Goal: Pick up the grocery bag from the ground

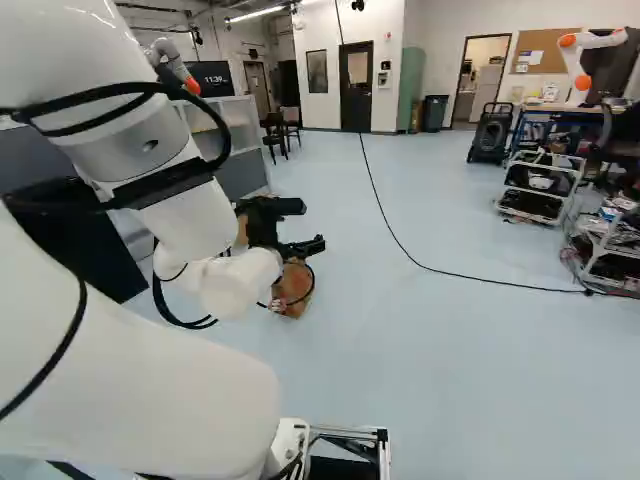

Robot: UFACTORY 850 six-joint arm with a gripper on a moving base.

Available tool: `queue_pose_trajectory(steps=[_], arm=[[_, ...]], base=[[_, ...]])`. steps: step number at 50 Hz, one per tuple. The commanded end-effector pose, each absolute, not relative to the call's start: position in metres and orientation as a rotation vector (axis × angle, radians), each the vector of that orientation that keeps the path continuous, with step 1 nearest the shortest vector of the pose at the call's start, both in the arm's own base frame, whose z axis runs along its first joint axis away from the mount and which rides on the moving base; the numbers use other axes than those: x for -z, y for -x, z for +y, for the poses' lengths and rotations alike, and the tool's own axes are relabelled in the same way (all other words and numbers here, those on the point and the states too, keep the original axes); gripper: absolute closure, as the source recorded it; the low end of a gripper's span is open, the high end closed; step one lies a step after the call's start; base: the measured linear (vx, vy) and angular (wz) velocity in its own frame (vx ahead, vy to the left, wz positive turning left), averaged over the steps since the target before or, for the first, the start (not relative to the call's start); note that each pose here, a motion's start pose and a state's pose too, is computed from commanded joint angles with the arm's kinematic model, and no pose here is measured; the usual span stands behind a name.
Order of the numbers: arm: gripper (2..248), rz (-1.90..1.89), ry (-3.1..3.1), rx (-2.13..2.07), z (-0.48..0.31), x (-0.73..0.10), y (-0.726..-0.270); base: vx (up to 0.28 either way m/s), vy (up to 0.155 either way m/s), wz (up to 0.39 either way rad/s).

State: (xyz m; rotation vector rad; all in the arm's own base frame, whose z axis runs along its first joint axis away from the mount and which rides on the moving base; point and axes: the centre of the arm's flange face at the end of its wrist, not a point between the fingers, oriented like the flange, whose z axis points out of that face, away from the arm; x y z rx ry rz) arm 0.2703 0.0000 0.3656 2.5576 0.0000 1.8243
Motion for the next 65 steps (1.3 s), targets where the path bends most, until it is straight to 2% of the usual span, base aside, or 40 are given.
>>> queue_pose_trajectory(steps=[27,60,65], arm=[[3,0.000,-2.558,-1.824,0.000,-0.366,-0.270],[3,0.000,-2.558,-1.824,0.000,-0.366,-0.270],[3,0.000,-2.563,-1.817,0.000,-0.367,-0.283]], base=[[0.325,0.070,0.315],[0.329,0.006,-0.004],[0.173,0.004,-0.015]])
